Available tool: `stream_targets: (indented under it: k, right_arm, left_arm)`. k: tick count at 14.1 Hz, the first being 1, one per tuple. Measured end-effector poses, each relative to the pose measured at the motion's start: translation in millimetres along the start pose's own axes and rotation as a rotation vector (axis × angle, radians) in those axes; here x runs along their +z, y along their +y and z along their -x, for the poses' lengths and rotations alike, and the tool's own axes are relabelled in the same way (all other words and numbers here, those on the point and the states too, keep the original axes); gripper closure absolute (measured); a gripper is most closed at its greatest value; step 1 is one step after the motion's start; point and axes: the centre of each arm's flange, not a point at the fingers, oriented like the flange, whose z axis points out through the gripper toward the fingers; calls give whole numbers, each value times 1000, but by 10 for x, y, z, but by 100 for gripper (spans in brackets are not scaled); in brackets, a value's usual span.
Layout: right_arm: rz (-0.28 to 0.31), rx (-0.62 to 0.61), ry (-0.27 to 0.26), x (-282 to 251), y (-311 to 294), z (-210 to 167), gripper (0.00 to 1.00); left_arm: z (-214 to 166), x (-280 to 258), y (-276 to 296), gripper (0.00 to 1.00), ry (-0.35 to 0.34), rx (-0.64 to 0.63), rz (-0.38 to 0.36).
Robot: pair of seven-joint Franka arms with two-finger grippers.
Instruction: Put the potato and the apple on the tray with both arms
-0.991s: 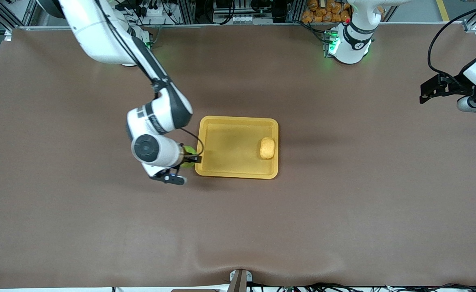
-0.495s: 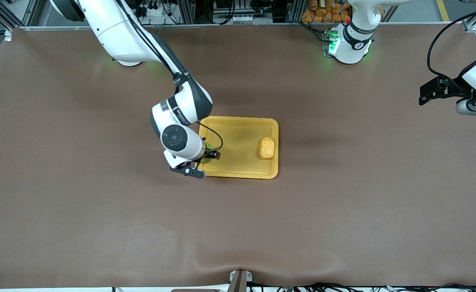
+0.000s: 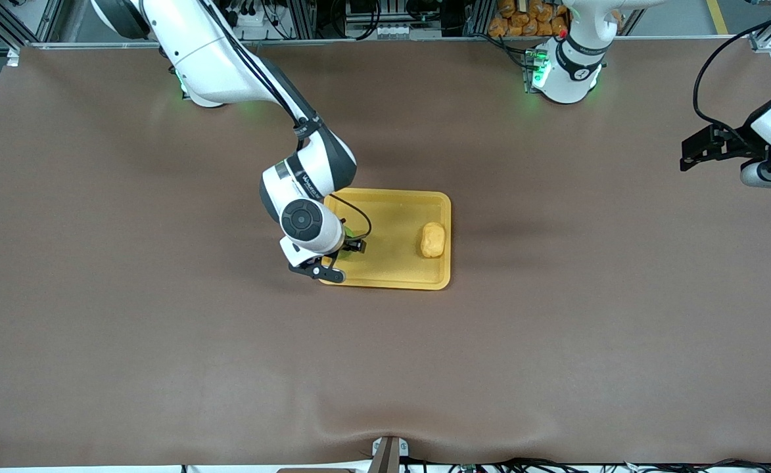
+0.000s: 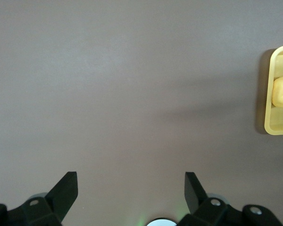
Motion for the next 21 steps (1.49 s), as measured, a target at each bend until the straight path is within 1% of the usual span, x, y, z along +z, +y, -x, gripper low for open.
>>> stream_targets:
  k: [6,7,8,12,14,16,18,21]
  right_arm:
    - [17,11,-13,110,-33,63,12]
    - [18,24,-13,112,-32,64,7]
    - [17,31,-12,109,-34,65,0]
    - [8,35,-4,20,-60,51,0]
    - [16,34,-14,-174,-85,36,0]
    - [24,30,-28,-539,-144,23,0]
    - [19,36,-31,-956,-135,-25,0]
    - [3,72,-30,-1435,61,-250,0]
  left_arm:
    - [0,-6,0,0,1,0,0]
    - [-1,-6,0,0,1,0,0]
    - [-1,-6,0,0,1,0,0]
    - [-1,-7,0,0,1,0,0]
    - [-1,-6,0,0,1,0,0]
    - [-1,-7,0,0,1,0,0]
    - [-2,-6,0,0,1,0,0]
    - [-3,-11,1,0,2,0,0]
